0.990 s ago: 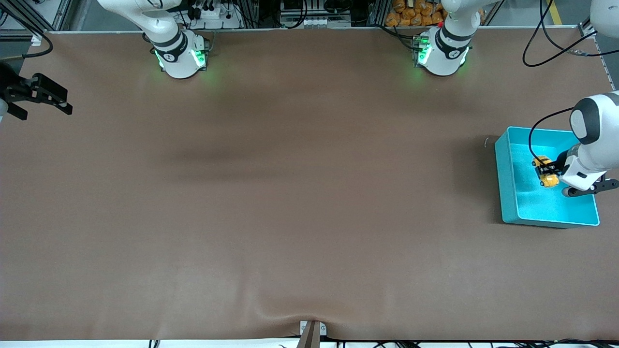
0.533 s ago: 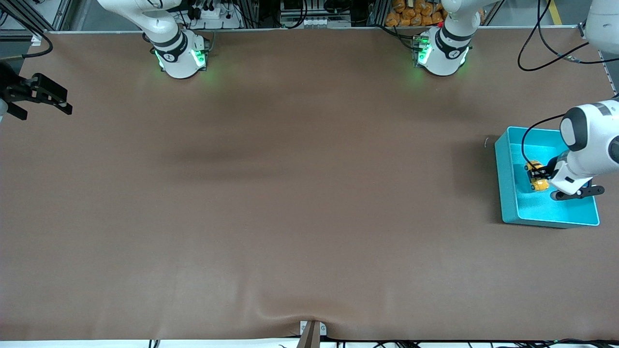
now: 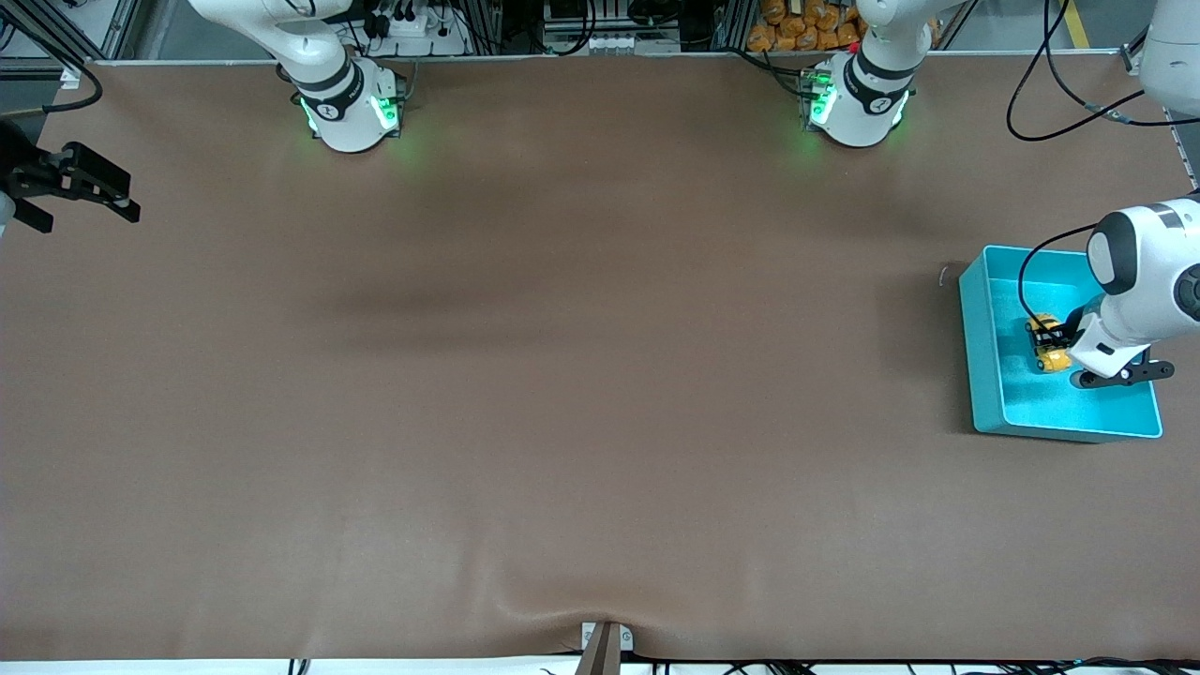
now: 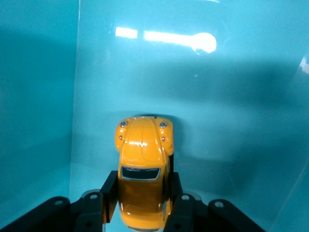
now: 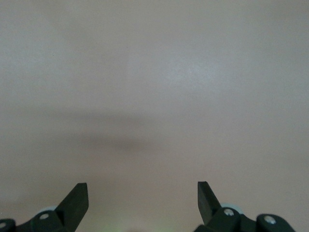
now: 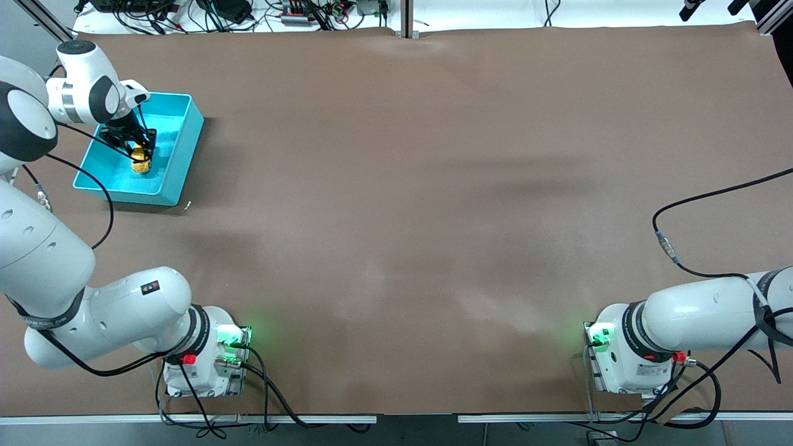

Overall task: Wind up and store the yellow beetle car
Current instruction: 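Open the left gripper to release the car inside the bin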

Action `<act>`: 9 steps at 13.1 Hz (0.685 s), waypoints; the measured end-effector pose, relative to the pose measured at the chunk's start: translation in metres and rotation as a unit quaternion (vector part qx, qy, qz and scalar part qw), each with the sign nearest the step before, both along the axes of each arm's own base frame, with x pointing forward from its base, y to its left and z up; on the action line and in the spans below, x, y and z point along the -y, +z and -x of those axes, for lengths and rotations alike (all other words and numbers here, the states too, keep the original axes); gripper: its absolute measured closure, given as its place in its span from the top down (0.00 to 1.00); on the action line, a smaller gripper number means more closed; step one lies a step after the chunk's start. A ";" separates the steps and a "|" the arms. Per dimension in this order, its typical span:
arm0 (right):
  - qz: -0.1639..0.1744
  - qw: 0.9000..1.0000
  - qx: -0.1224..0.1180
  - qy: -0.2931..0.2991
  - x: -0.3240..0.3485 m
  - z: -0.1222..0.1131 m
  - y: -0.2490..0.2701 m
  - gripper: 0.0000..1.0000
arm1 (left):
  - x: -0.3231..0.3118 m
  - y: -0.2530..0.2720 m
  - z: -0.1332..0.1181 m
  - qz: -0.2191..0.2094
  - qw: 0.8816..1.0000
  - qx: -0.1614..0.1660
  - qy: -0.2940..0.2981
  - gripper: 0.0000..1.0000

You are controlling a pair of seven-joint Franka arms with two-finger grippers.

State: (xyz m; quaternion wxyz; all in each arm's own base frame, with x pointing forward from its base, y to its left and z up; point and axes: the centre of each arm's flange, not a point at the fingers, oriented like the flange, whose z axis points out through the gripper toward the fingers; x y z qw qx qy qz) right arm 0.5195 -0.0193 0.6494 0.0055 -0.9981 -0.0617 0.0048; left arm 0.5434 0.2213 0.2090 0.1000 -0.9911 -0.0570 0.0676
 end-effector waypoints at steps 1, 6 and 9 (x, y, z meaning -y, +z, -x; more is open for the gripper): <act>0.000 1.000 -0.001 0.000 0.000 0.000 0.000 1.00 | 0.001 0.000 -0.001 0.000 1.000 0.001 0.000 0.49; 0.000 1.000 -0.004 0.001 -0.001 0.000 -0.001 1.00 | -0.001 0.009 -0.010 -0.006 1.000 0.017 0.016 0.73; 0.000 1.000 -0.005 0.000 -0.001 0.000 -0.002 1.00 | 0.001 0.029 -0.026 -0.016 0.998 0.047 0.041 1.00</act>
